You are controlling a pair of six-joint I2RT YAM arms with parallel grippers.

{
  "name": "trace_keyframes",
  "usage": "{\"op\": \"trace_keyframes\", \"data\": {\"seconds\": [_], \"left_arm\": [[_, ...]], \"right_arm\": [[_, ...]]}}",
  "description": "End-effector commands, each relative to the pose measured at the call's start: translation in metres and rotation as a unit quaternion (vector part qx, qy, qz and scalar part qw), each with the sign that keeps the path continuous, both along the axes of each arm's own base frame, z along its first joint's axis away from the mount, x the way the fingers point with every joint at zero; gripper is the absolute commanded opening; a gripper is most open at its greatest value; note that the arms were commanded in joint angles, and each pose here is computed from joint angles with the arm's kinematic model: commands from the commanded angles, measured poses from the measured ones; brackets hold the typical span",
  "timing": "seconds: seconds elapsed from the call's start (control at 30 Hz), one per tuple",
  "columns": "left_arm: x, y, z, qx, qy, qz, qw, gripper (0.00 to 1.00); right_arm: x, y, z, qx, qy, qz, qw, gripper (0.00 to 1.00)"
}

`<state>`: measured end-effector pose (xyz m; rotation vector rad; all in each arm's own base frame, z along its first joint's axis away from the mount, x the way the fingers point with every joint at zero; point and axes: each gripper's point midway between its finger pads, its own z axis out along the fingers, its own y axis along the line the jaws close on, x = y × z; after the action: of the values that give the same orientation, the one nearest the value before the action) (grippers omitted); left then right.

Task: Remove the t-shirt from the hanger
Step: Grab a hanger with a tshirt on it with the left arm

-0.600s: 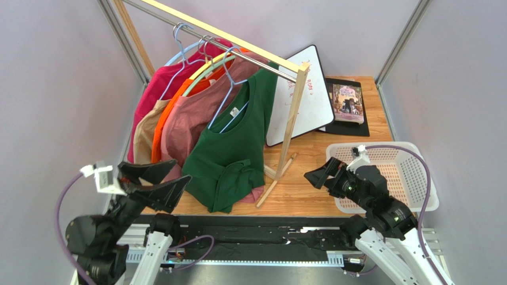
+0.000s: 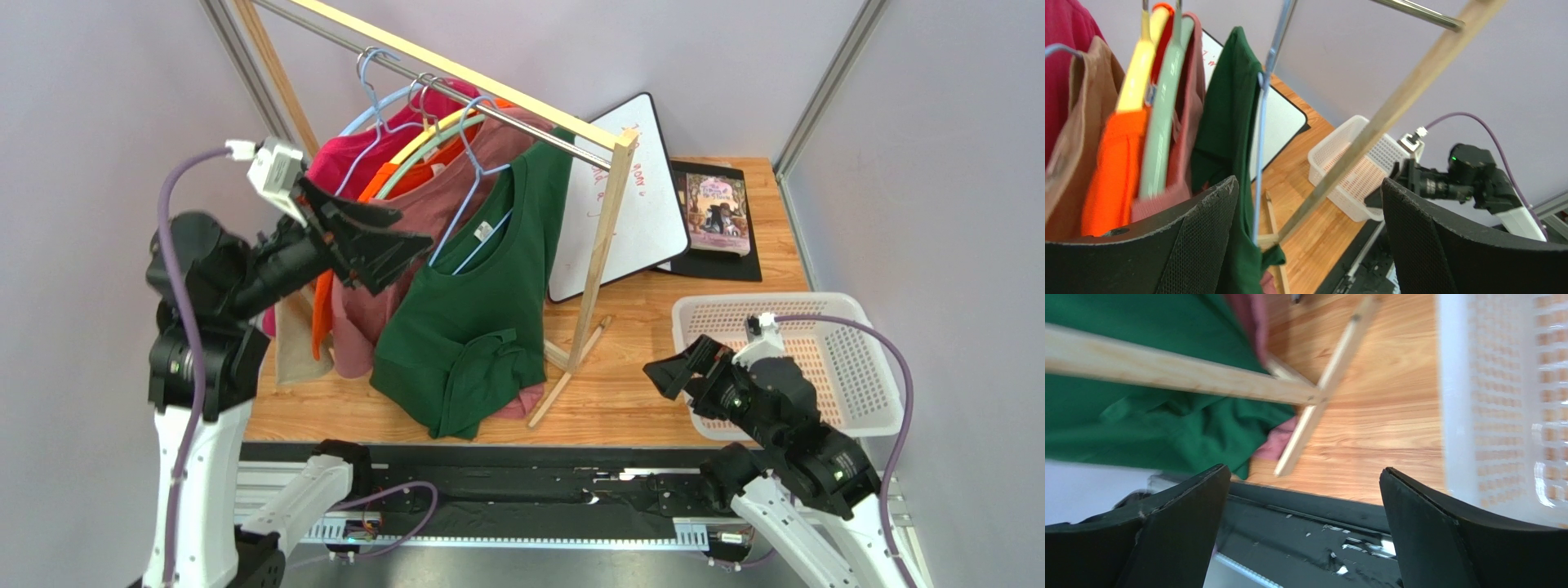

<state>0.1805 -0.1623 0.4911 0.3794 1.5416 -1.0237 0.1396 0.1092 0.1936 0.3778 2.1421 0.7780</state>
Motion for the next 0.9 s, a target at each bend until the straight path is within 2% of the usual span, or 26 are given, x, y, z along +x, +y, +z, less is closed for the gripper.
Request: {"op": "trace_keyframes", "data": {"seconds": [0.0,0.03,0.27,0.33,0.47,0.6,0.7,0.87], "left_arm": [[0.024,-0.011,0.005,0.035,-0.020,-0.029,0.999,0.88],[0.037,-0.013,0.002,0.039,-0.013,-0.026,0.999,0.83],[0.073,-0.044,-0.014,0.079,-0.012,-0.029,0.996,0.77],[0.085,-0.046,-0.021,0.096,-0.012,-0.007,0.995,0.71],[0.089,-0.049,-0.033,0.114,-0.007,0.019,0.993,0.59],[0.089,-0.050,-0.039,0.101,0.005,0.026,0.995,0.45],[0.089,-0.059,-0.041,0.093,0.014,0.016,0.995,0.30],[0.089,-0.069,-0.045,0.096,0.021,0.008,0.995,0.27]], "right_arm": [[-0.014,0.035,0.036,0.081,-0.072,0.104,0.989,1.00],[-0.017,0.037,0.042,0.089,-0.079,0.113,0.986,1.00],[-0.031,0.035,0.068,0.103,-0.116,0.133,0.979,1.00],[-0.032,0.033,0.070,0.103,-0.121,0.133,0.978,1.00],[-0.031,0.033,0.073,0.098,-0.123,0.133,0.979,1.00],[-0.029,0.035,0.075,0.091,-0.120,0.138,0.979,0.99],[-0.027,0.036,0.078,0.084,-0.122,0.143,0.979,0.99],[-0.026,0.037,0.086,0.074,-0.127,0.151,0.978,0.99]]}}
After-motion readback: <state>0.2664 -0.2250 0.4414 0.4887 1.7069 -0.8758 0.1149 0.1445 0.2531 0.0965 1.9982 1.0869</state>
